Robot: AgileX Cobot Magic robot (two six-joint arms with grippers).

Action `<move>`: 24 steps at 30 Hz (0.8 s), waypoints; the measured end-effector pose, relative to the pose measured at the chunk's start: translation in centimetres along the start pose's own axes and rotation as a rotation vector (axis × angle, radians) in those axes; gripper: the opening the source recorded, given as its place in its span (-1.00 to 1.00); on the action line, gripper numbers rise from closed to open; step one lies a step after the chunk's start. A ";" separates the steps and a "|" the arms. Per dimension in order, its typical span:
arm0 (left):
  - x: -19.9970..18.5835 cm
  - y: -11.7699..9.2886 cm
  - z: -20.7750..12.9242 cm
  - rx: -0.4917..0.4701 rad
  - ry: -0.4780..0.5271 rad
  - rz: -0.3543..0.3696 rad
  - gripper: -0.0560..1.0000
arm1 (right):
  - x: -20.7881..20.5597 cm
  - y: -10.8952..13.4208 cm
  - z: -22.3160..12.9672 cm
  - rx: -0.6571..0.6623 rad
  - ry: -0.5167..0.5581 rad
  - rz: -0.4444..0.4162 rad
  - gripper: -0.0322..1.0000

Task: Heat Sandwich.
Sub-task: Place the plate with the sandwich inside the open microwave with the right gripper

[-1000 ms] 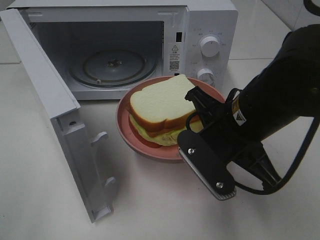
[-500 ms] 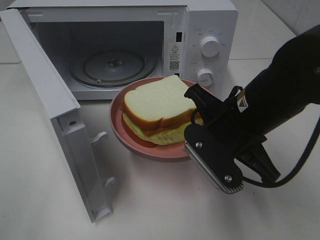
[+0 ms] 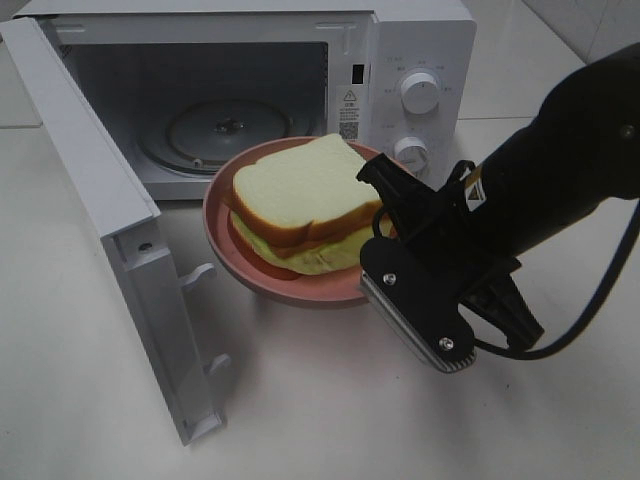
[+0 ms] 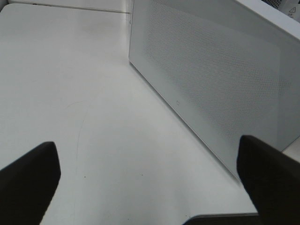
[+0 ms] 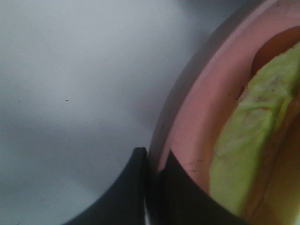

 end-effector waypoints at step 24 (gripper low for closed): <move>0.0 0.0 0.0 0.000 0.001 0.000 0.93 | 2.8 -6.5 1.0 -0.066 -0.077 -0.060 -0.84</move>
Point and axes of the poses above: a point on each arm's last joint axis where the gripper is mounted, x pointing out along that axis toward the gripper, y along the wrist's bending axis when the last joint is at zero, z = x × y, the point moved 7 cm from there along x, pointing out along that axis toward the gripper, and after that the axes turned 3 degrees about x, right-handed, at the moved point
